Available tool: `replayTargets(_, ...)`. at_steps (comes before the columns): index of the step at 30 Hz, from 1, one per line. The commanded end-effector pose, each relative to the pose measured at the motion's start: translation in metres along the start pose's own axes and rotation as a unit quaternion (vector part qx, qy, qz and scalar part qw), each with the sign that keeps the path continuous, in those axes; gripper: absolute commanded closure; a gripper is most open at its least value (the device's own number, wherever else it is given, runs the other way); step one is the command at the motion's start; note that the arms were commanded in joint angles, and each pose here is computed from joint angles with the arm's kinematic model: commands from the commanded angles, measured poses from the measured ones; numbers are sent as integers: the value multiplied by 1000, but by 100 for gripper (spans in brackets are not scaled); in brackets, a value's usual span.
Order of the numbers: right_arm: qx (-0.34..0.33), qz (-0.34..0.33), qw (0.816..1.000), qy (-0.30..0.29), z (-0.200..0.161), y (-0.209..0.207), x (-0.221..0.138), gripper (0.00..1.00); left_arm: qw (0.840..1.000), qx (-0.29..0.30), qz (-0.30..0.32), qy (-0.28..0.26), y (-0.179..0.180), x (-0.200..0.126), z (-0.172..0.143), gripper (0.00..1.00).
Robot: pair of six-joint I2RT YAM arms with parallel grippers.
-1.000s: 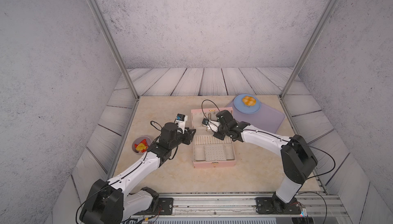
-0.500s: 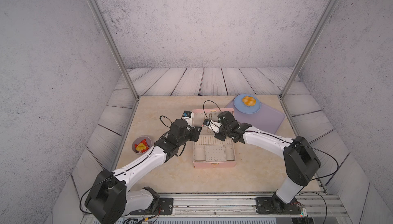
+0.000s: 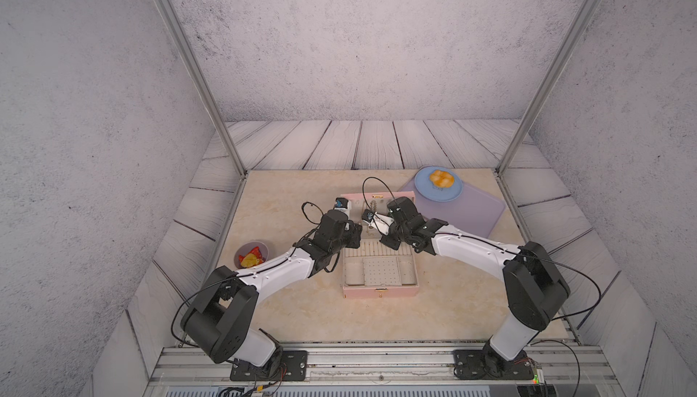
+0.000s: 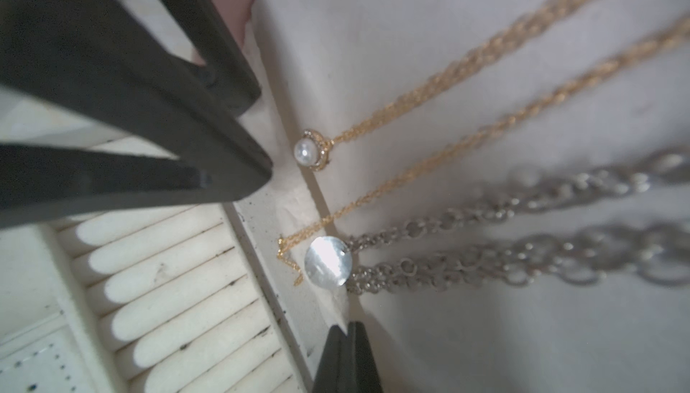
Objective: Put jewelry chain into jewelry box
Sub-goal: Adjust the necklace in the storage slot.
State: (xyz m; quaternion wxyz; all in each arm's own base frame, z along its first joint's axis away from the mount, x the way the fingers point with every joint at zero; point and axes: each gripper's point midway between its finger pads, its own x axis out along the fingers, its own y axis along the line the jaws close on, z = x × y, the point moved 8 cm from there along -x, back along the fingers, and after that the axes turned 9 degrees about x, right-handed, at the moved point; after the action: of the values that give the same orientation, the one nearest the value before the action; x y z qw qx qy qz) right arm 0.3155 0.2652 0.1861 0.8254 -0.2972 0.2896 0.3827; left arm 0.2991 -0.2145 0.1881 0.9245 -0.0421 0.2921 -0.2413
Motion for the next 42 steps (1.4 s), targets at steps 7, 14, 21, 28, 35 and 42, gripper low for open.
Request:
replayTargets(7,24,15,1000,-9,-1,-3,-5,100,997,-13,20,-79,-1,7,30,64)
replayTargets(14,28,17,999,-9,-1,-4,-3,100,995,-18,-11,-99,-9,8,40,66)
replayTargets(21,33,18,999,-11,-2,-6,-3,100,994,-19,-6,-106,-7,3,41,68)
replayTargets(28,36,19,999,-10,-2,-6,-2,100,998,-30,-11,-54,-9,22,30,67)
replayTargets(35,38,20,999,-15,-1,-7,-4,100,998,-41,23,-28,-1,27,20,67)
replayTargets(42,40,20,999,-17,-1,-7,-5,100,997,-44,55,-16,7,29,10,67)
